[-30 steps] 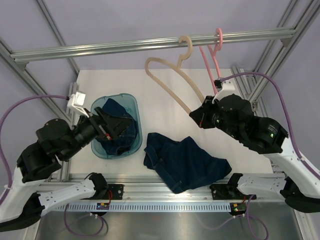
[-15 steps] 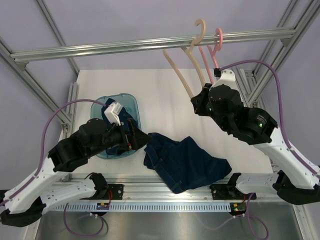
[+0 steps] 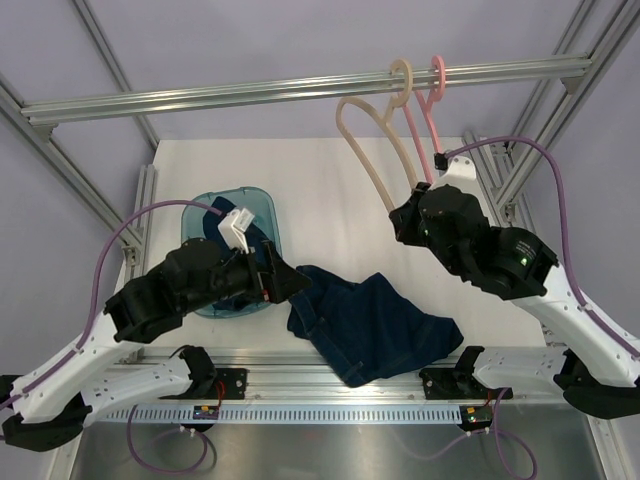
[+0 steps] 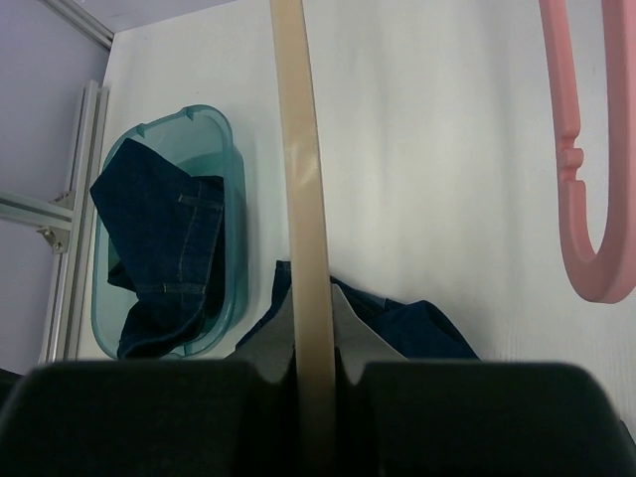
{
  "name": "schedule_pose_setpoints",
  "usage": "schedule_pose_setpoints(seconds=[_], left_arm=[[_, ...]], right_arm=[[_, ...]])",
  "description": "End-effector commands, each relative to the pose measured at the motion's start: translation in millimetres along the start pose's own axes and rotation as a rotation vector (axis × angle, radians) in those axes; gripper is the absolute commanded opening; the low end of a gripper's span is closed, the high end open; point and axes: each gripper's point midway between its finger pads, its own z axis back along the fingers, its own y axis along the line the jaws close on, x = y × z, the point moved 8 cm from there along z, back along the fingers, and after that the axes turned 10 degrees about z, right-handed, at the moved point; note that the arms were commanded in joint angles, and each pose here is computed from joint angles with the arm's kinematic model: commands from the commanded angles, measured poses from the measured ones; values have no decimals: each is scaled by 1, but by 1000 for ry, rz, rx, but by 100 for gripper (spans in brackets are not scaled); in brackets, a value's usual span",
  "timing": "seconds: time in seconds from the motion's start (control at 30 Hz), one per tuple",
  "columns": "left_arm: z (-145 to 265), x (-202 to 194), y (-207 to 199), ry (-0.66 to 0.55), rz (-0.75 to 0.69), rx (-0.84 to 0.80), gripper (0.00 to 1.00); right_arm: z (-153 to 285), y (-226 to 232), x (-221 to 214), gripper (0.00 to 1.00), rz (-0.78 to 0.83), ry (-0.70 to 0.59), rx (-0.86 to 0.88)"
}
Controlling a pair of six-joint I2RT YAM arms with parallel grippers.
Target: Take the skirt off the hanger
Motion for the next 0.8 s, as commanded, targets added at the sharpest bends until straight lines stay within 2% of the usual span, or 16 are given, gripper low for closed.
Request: schedule_pose_setpoints(seconds=[0.0,0.37,0.6,0.77], left_arm=[[-5,0,-12,18,-3,-56,93],[-24,-15,-21,78,-34,-13,93],[-34,-29,-20,120,-66,27,93],[-47,-36,-23,140,-96,73,93]], right_arm=[[-1,-6,-3,0,-5,-4,-55],[-24,7,10,0,76,0,-105],[-25,-1,-9,0,48,36,-96],[-27,-10,-20,4,61,56,-138]])
